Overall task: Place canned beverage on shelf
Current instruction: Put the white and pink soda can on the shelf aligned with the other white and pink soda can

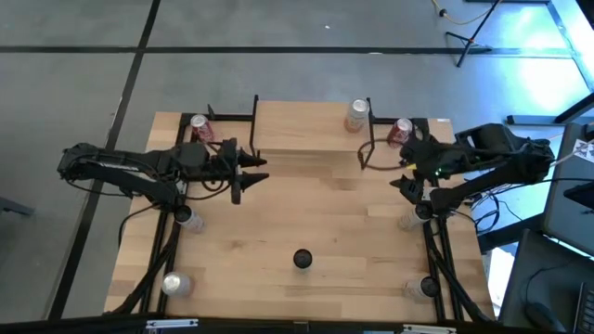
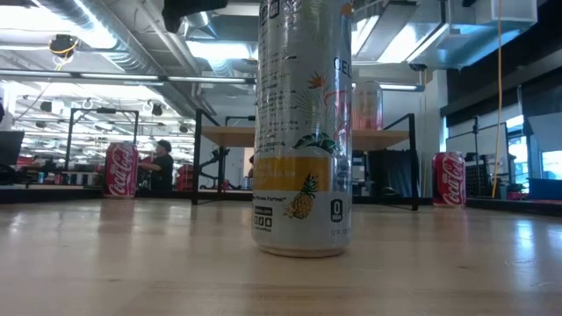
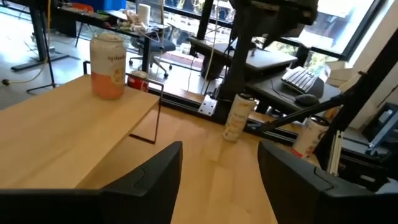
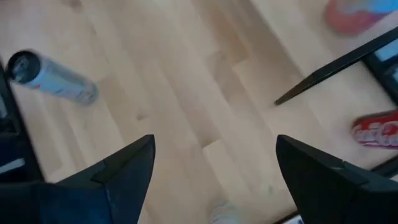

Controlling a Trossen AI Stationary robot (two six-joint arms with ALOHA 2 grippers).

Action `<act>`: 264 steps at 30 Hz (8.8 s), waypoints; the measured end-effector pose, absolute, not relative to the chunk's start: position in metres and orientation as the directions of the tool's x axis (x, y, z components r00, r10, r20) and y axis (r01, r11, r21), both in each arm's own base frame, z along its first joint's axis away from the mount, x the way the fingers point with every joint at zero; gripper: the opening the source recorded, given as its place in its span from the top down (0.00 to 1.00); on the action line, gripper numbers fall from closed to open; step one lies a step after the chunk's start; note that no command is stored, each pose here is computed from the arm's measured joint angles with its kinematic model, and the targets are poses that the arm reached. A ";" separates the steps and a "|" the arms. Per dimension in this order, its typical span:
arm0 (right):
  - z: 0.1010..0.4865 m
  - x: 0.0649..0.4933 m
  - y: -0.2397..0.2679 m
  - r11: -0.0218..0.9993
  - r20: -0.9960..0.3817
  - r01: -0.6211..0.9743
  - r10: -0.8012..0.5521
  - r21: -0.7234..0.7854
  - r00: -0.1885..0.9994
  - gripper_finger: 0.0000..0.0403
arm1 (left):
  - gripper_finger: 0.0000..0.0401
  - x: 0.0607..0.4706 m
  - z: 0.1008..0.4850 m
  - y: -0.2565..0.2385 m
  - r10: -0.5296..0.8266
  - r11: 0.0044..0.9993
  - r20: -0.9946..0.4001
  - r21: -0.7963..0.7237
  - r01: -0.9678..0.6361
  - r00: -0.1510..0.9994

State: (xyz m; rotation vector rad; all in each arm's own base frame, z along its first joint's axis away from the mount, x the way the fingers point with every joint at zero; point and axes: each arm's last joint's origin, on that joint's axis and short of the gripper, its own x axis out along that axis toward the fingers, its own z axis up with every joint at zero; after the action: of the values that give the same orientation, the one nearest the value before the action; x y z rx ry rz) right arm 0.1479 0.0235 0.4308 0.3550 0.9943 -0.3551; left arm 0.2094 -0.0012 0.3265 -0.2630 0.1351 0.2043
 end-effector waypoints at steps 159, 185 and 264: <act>0.342 0.316 0.051 0.970 -0.780 0.140 0.068 0.196 0.622 0.20 | 0.18 0.090 0.233 -0.264 -0.024 0.990 -0.999 -0.029 -0.135 0.041; 0.358 0.290 0.047 0.989 -0.795 0.039 0.092 0.145 0.600 0.20 | 0.33 0.156 0.238 -0.211 -0.013 1.000 -1.000 -0.013 -0.002 -0.022; 0.302 0.264 0.036 0.990 -0.631 -0.023 0.107 0.141 0.768 0.20 | 0.11 0.281 0.343 -0.044 0.040 0.996 -0.879 -0.005 -0.093 0.475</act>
State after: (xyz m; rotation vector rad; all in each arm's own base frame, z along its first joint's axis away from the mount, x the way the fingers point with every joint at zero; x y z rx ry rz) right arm 0.2636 0.0364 0.3023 0.1281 0.6914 0.0708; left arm 0.2814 -0.0443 0.3427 -0.0543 1.0725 0.0812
